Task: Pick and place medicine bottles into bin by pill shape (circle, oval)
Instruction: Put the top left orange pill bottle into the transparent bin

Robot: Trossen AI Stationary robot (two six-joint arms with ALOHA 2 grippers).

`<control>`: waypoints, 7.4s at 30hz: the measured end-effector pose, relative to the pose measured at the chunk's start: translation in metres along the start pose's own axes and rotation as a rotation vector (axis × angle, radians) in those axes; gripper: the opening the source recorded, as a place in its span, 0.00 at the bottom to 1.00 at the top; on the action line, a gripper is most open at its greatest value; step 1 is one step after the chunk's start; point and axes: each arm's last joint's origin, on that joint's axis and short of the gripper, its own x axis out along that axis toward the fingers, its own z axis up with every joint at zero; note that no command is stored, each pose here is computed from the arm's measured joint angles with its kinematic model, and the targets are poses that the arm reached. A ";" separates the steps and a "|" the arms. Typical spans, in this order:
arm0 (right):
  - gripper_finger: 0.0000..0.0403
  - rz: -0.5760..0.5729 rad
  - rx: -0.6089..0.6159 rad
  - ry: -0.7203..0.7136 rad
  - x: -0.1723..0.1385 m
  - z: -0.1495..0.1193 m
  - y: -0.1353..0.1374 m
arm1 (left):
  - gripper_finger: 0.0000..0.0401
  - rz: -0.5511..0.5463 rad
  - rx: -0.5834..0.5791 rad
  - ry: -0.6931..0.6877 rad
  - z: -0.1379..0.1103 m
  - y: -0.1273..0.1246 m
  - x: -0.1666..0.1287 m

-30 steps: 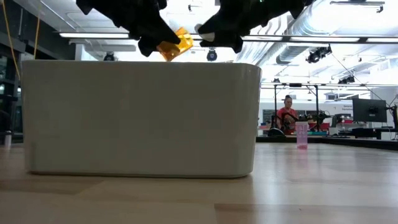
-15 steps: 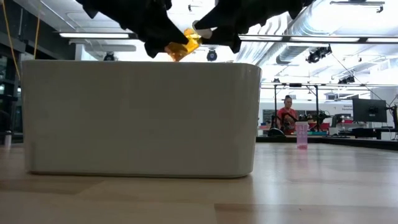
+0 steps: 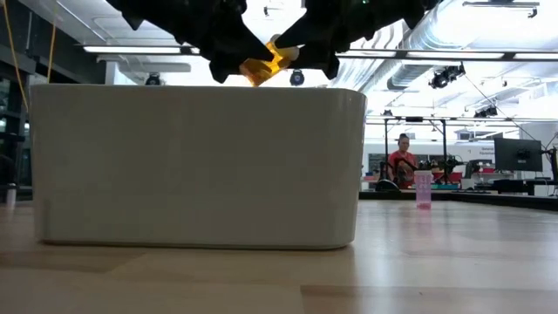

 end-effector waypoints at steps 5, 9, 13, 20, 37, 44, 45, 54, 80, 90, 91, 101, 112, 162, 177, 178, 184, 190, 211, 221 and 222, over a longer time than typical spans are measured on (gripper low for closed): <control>0.47 -0.018 0.011 0.009 0.003 -0.002 -0.001 | 0.48 -0.029 0.004 -0.013 0.000 -0.003 0.003; 0.47 -0.010 0.017 0.000 0.003 -0.001 -0.001 | 0.48 -0.037 0.007 -0.002 -0.003 -0.005 0.007; 0.47 0.009 0.022 0.024 0.005 -0.004 0.002 | 0.48 -0.044 0.000 -0.034 0.000 -0.005 0.007; 0.47 0.021 0.043 0.033 0.011 -0.008 0.004 | 0.48 -0.064 -0.006 -0.008 -0.004 -0.004 0.010; 0.47 0.020 0.049 0.089 0.014 -0.014 0.003 | 0.48 -0.065 0.002 -0.006 0.000 -0.008 0.015; 0.47 0.025 0.047 0.104 0.019 -0.018 0.002 | 0.48 -0.027 0.006 0.042 -0.002 -0.007 0.015; 0.47 0.025 0.047 0.100 0.019 -0.017 0.002 | 0.48 -0.028 0.005 0.033 -0.002 -0.007 0.015; 0.47 0.026 0.051 0.091 0.019 -0.017 0.002 | 0.48 -0.023 0.004 0.041 -0.002 -0.007 0.014; 0.75 0.040 0.050 0.051 0.019 -0.013 0.002 | 0.48 -0.010 -0.001 0.048 -0.003 -0.006 0.014; 0.76 0.029 0.009 0.038 0.003 -0.004 -0.008 | 0.48 -0.013 0.006 0.015 0.003 -0.007 0.013; 0.76 0.018 0.012 0.042 0.001 -0.003 -0.010 | 0.48 -0.021 0.009 0.001 0.005 -0.007 0.013; 0.76 -0.005 0.021 0.029 -0.009 0.001 -0.017 | 0.48 -0.012 0.032 -0.032 0.008 -0.007 0.013; 0.76 -0.016 -0.025 0.063 -0.016 0.000 -0.017 | 0.48 -0.012 0.023 -0.026 0.007 -0.003 0.012; 0.01 -0.122 0.135 -0.195 -0.043 0.029 0.000 | 0.47 0.012 -0.022 -0.073 0.012 0.011 0.011; 0.00 -0.159 0.130 -0.138 -0.031 0.019 0.004 | 0.44 0.035 -0.035 -0.076 0.012 0.019 0.011; 0.00 -0.160 0.130 -0.135 -0.031 0.019 0.004 | 0.44 0.035 -0.034 -0.076 0.012 0.019 0.011; 0.00 -0.162 0.126 -0.142 -0.031 0.020 0.003 | 0.44 0.035 -0.032 -0.076 0.012 0.019 0.011; 0.00 -0.146 0.124 -0.165 -0.029 0.022 0.003 | 0.44 -0.014 -0.030 -0.073 0.012 0.018 0.011; 0.00 -0.089 0.131 -0.225 -0.005 0.023 0.000 | 0.44 -0.022 -0.030 -0.067 0.011 0.017 0.011; 0.00 -0.096 0.118 -0.184 0.003 0.024 -0.001 | 0.44 -0.022 -0.031 -0.052 0.010 0.017 0.011; 0.00 -0.097 0.114 -0.182 0.003 0.024 -0.001 | 0.44 -0.022 -0.031 -0.053 0.010 0.017 0.011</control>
